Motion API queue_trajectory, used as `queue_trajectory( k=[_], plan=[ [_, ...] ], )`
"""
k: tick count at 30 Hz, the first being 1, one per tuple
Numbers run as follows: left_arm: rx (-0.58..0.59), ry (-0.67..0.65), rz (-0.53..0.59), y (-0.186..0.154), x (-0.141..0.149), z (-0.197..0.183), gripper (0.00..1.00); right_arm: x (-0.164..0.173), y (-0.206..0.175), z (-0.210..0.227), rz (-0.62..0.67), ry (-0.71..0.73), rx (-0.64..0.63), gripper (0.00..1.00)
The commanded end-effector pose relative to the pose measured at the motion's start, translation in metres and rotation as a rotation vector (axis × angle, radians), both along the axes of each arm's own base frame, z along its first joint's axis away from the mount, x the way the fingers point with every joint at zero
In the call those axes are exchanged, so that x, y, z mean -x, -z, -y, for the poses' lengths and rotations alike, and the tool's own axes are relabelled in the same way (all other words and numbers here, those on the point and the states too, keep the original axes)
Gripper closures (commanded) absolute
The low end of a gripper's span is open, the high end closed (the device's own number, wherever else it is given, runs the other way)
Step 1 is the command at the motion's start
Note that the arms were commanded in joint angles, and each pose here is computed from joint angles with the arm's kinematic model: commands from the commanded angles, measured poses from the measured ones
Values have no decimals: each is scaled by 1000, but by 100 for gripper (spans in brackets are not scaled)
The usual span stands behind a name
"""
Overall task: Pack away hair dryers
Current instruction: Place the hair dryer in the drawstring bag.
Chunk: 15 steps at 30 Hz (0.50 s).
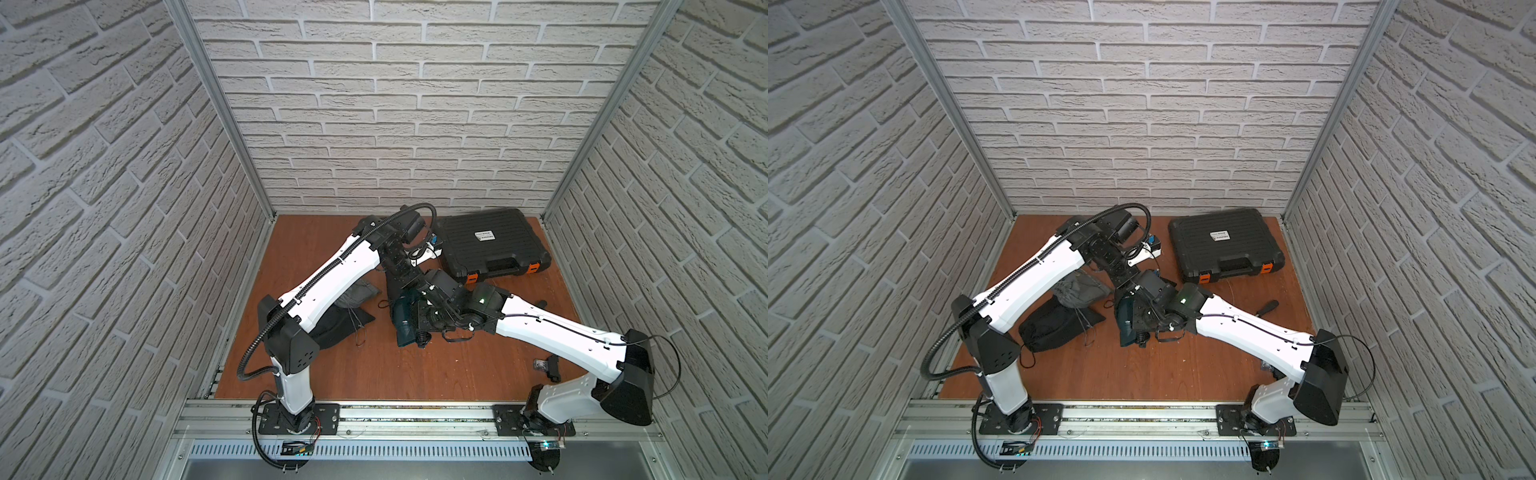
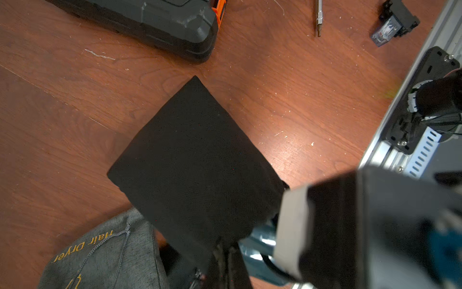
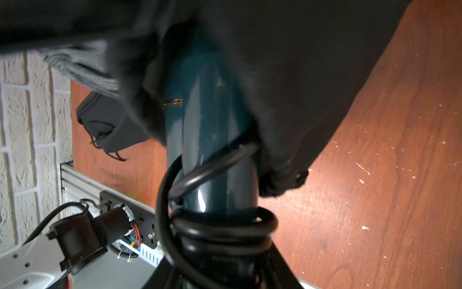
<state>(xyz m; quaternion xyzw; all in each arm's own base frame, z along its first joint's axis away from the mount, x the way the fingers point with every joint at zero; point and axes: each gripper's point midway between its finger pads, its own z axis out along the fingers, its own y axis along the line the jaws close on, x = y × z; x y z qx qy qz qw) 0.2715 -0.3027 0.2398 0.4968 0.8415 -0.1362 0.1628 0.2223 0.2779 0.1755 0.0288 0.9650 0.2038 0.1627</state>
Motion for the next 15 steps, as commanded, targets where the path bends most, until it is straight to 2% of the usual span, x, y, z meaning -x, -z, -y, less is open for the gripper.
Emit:
queue_trajectory(
  k=[1, 12, 15],
  plan=[
    [39, 24, 1, -15, 14, -2, 100, -11, -22, -1, 58, 50, -116, 97],
    [34, 83, -42, -6, 30, 2, 100, -24, -44, 0, 103, 87, -259, 97],
    [54, 118, -67, -8, 40, 8, 100, -26, -44, 0, 98, 92, -265, 97]
  ],
)
